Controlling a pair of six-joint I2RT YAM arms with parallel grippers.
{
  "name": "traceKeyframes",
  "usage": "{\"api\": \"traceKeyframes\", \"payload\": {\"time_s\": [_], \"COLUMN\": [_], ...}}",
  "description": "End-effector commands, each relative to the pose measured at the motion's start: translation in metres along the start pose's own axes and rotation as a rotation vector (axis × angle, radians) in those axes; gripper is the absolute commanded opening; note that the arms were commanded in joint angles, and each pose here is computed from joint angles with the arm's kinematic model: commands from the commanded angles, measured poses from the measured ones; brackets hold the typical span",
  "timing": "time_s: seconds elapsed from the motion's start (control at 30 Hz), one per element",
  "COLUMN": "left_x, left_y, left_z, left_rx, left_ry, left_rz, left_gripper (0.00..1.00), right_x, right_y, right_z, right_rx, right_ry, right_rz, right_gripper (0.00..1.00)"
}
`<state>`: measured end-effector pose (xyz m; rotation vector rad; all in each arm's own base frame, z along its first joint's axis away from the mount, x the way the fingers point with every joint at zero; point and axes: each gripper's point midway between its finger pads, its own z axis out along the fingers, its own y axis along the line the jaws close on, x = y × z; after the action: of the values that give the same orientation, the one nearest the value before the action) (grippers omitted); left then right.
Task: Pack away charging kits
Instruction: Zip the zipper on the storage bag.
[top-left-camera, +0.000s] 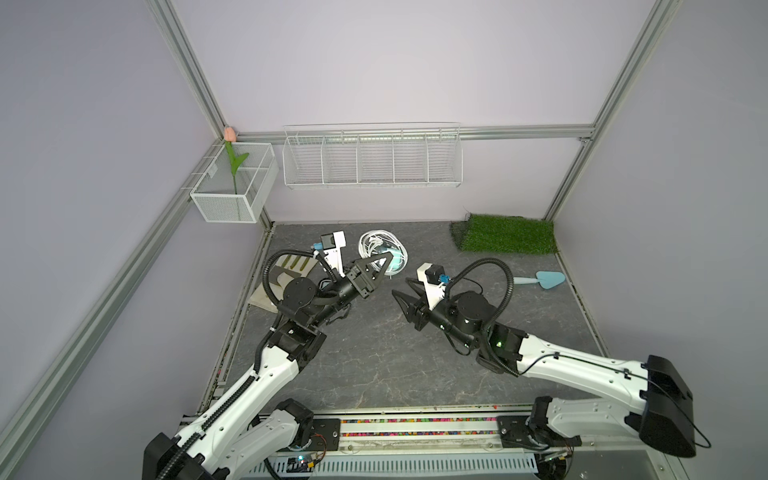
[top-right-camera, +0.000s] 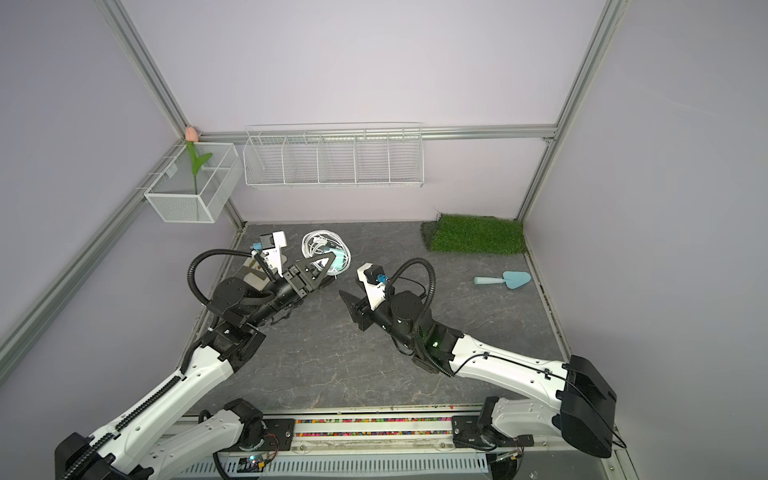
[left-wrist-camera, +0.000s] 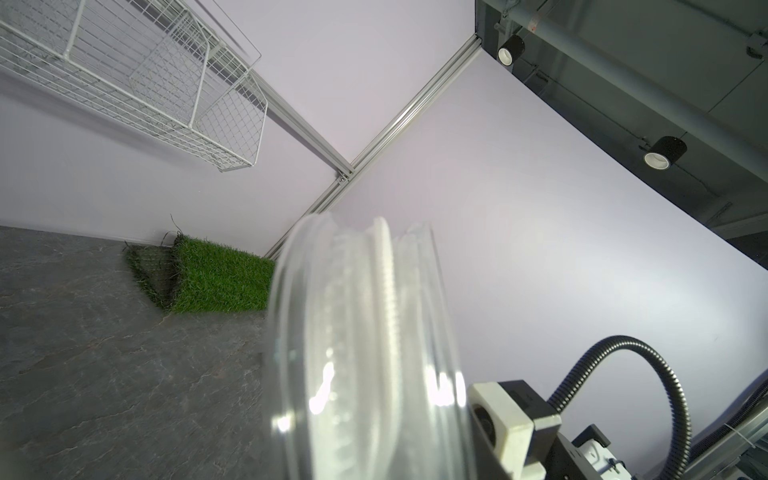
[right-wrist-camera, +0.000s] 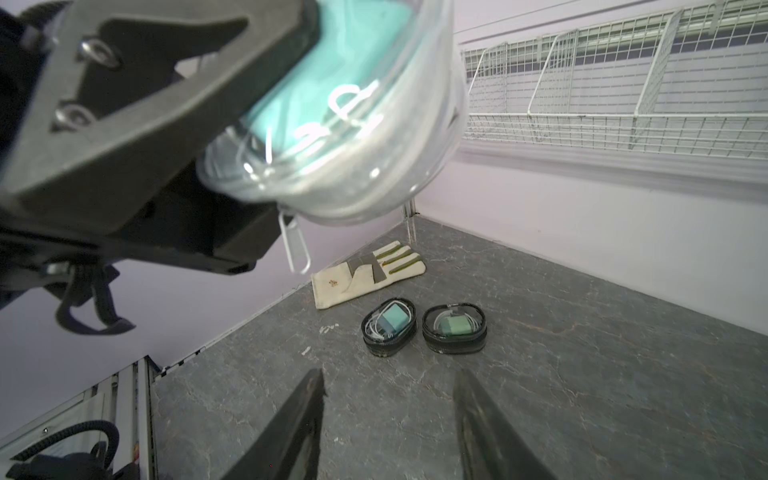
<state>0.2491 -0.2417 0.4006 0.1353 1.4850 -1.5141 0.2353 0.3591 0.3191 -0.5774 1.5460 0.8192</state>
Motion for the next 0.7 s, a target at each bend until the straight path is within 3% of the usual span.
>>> {"api": "traceKeyframes", "payload": {"time_s": [0.0, 0.2, 0.67], "left_x": [0.003, 0.006, 0.007], "left_y": [0.009, 0.015, 0.011], "left_z": [-0.001, 0.002, 0.004], "left_rx": [-0.025, -0.033, -0.007], "left_ry": [-0.011, -0.006, 0.002], "left_rz": [-0.023, -0.027, -0.042], "left_gripper": [0.11, 0.11, 0.10], "right_x": [-0.026, -0.039, -0.035], "right_y": [0.012, 0.022, 0.006], "right_z": [0.003, 0.012, 0.023], "right_rx": [-0.043, -0.077, 0.028], "right_ry": [-0.088, -0.109, -0.118], "right_rz": [0.008, 0.019, 0.042], "right_gripper": [0.52, 0.52, 0.44]}}
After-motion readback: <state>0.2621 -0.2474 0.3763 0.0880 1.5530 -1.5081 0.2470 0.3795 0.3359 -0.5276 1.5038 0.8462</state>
